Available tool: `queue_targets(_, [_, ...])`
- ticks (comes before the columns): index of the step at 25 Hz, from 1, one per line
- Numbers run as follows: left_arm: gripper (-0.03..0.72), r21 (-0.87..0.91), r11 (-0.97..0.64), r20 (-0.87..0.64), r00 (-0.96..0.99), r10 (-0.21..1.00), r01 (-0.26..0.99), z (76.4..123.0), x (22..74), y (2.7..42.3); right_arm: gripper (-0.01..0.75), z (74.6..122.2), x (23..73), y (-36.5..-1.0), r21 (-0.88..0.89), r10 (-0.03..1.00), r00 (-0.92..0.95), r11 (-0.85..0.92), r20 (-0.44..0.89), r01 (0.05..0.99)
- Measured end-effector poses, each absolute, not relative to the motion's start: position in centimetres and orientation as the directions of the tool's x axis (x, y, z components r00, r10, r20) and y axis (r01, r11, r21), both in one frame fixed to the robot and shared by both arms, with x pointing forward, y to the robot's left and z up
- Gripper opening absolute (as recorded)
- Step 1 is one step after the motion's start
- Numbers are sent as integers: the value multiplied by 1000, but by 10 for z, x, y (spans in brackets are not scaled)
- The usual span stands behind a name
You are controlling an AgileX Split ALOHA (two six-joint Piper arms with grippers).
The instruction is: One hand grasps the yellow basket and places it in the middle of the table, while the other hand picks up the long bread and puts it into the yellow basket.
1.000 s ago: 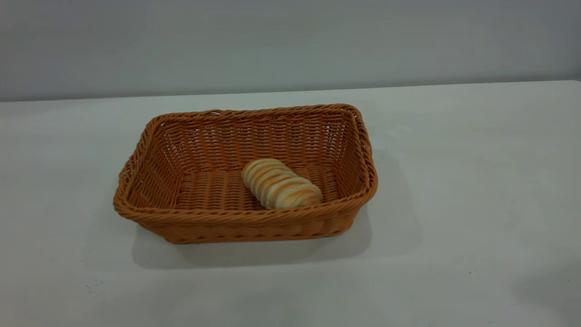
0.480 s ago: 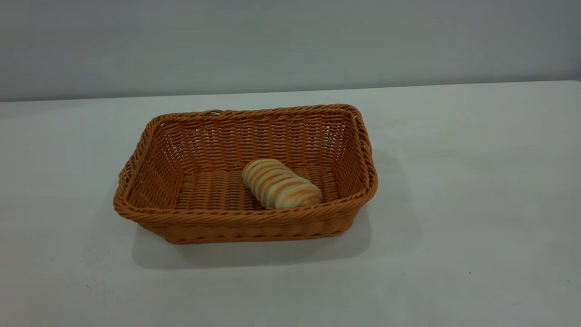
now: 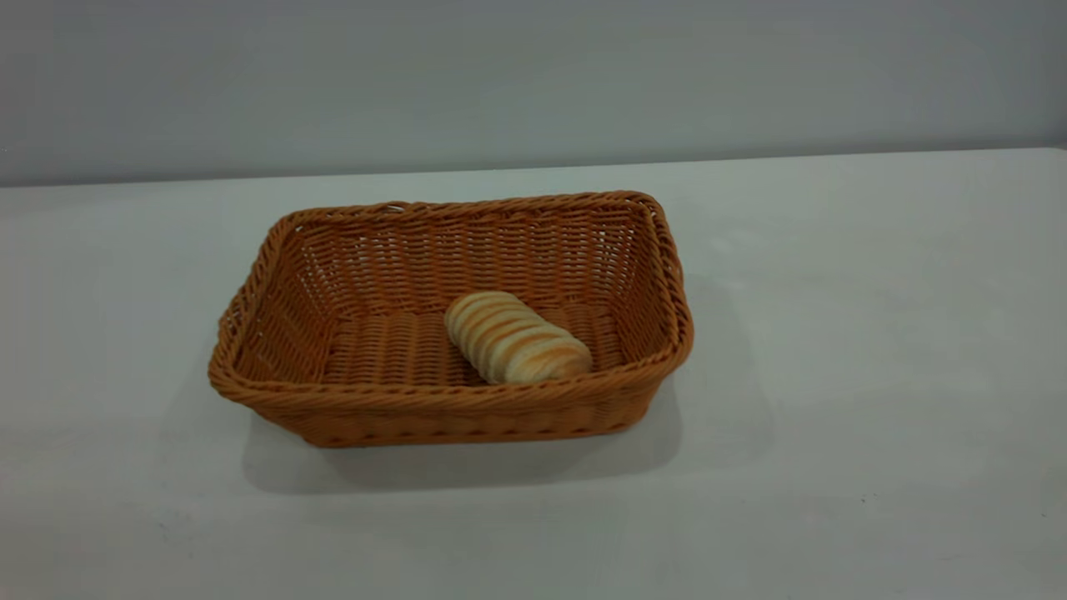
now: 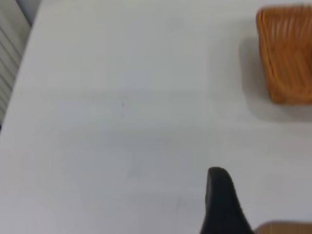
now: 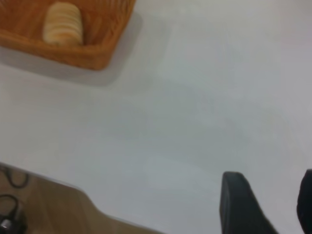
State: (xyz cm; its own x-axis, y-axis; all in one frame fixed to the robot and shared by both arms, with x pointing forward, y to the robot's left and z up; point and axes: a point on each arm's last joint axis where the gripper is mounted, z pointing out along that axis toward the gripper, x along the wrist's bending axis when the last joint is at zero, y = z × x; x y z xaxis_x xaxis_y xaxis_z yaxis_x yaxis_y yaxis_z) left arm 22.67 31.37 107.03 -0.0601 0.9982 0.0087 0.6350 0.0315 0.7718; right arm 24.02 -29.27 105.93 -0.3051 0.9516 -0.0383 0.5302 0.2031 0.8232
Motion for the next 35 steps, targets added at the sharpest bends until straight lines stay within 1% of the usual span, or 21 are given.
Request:
queue_targets(3, [499, 744, 28, 15, -59, 998, 668, 1058, 231, 313, 332, 1046, 241, -294, 809, 952, -301, 214, -48, 548])
queue_targets(11, [499, 704, 21, 25, -55, 998, 710, 1037, 239, 312, 332, 1040, 244, -297, 795, 956, -283, 235, -84, 559])
queue_targets(31, [499, 699, 21, 14, -43, 999, 714, 1035, 239, 311, 332, 1039, 244, -297, 794, 957, -277, 233, -84, 562])
queue_targets(35, [499, 710, 23, 12, -44, 999, 703, 1035, 237, 311, 332, 1039, 244, -297, 796, 982, -172, 170, -84, 581])
